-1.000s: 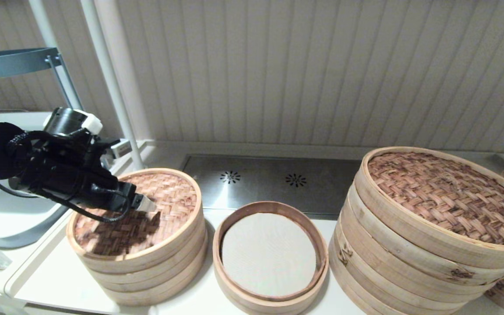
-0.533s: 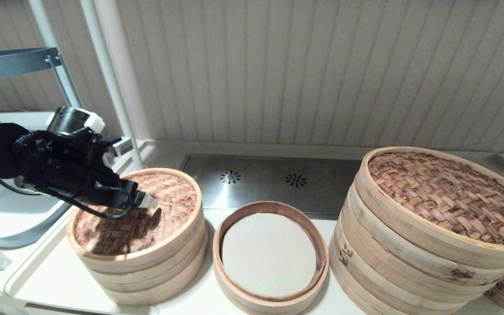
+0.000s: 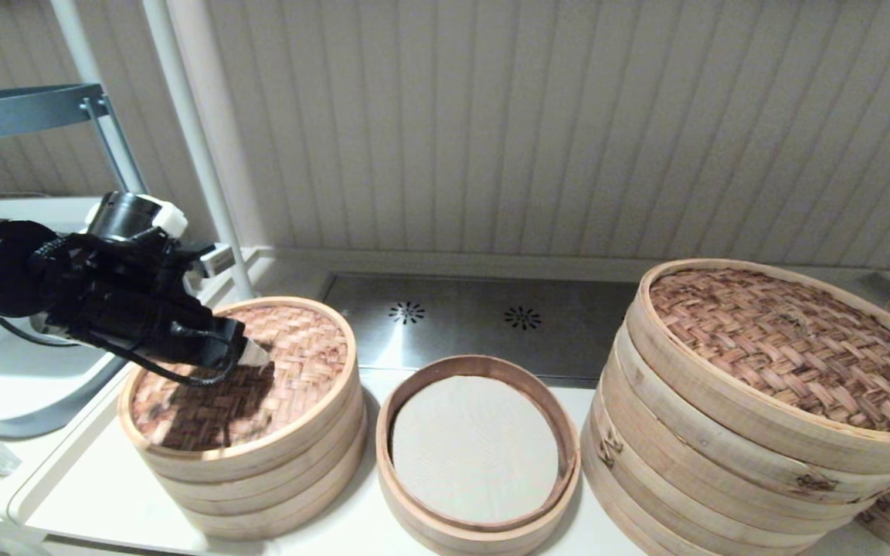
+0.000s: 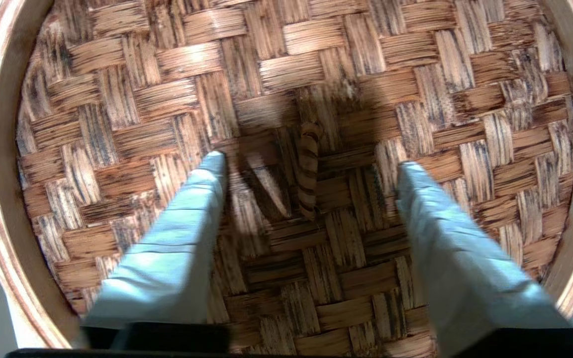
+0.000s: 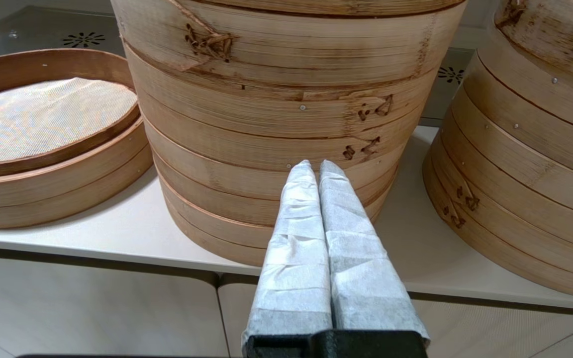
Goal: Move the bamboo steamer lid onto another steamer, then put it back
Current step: Pick up the steamer
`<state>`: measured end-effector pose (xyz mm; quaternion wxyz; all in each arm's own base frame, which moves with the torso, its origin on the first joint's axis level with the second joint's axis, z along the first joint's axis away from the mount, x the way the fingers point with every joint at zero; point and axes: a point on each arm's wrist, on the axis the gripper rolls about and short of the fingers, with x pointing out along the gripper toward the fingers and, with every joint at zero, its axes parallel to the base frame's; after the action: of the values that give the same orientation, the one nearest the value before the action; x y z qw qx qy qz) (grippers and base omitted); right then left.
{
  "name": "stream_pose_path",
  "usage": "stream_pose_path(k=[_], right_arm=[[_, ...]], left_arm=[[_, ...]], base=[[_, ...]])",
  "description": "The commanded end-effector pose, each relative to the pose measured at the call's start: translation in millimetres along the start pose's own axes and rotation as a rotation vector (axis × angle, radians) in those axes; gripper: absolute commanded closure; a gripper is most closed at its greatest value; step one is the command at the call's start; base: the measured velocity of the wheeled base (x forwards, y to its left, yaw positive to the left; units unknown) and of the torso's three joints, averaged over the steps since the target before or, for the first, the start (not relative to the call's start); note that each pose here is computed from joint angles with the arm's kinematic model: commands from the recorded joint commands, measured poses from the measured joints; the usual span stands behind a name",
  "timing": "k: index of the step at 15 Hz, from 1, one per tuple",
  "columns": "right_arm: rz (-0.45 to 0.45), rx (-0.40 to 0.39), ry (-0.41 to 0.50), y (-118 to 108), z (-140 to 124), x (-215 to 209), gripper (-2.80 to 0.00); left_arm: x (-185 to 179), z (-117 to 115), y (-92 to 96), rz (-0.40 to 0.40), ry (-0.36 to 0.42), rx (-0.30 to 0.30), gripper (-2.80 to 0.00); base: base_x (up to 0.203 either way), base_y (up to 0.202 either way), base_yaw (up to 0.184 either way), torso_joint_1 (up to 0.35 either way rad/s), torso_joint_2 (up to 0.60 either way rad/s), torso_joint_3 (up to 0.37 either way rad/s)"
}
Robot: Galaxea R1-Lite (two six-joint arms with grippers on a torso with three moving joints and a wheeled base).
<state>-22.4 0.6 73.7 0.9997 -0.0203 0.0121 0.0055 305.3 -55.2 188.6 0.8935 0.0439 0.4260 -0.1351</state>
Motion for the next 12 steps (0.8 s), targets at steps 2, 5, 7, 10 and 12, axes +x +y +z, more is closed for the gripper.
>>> stream_pose_path(k=[2, 5, 7, 10, 12], right_arm=[[0.000, -0.001, 0.000, 0.0, 0.0, 0.0, 0.00], [0.000, -0.001, 0.000, 0.0, -0.1, 0.0, 0.00], [0.000, -0.001, 0.002, 0.0, -0.1, 0.1, 0.00], [0.000, -0.001, 0.002, 0.0, -0.2, 0.1, 0.00], [0.000, -0.001, 0.001, 0.0, 0.0, 0.1, 0.00]], left_arm=[[-2.7, 0.5, -0.3, 0.001, -0.005, 0.002, 0.00], [-4.6, 0.1, -0.4, 0.004, -0.008, 0.002, 0.00], [-6.6, 0.4, 0.2, 0.000, -0.014, -0.004, 0.00], [-5.2, -1.8, 4.0, 0.003, -0.005, -0.013, 0.00], [-8.0, 1.2, 4.3, 0.006, -0.020, -0.014, 0.00]], base=[[0.000, 0.000, 0.000, 0.000, 0.00, 0.000], [0.000, 0.000, 0.000, 0.000, 0.00, 0.000], [0.000, 0.000, 0.000, 0.000, 0.00, 0.000], [0.000, 0.000, 0.000, 0.000, 0.00, 0.000], [0.000, 0.000, 0.000, 0.000, 0.00, 0.000]])
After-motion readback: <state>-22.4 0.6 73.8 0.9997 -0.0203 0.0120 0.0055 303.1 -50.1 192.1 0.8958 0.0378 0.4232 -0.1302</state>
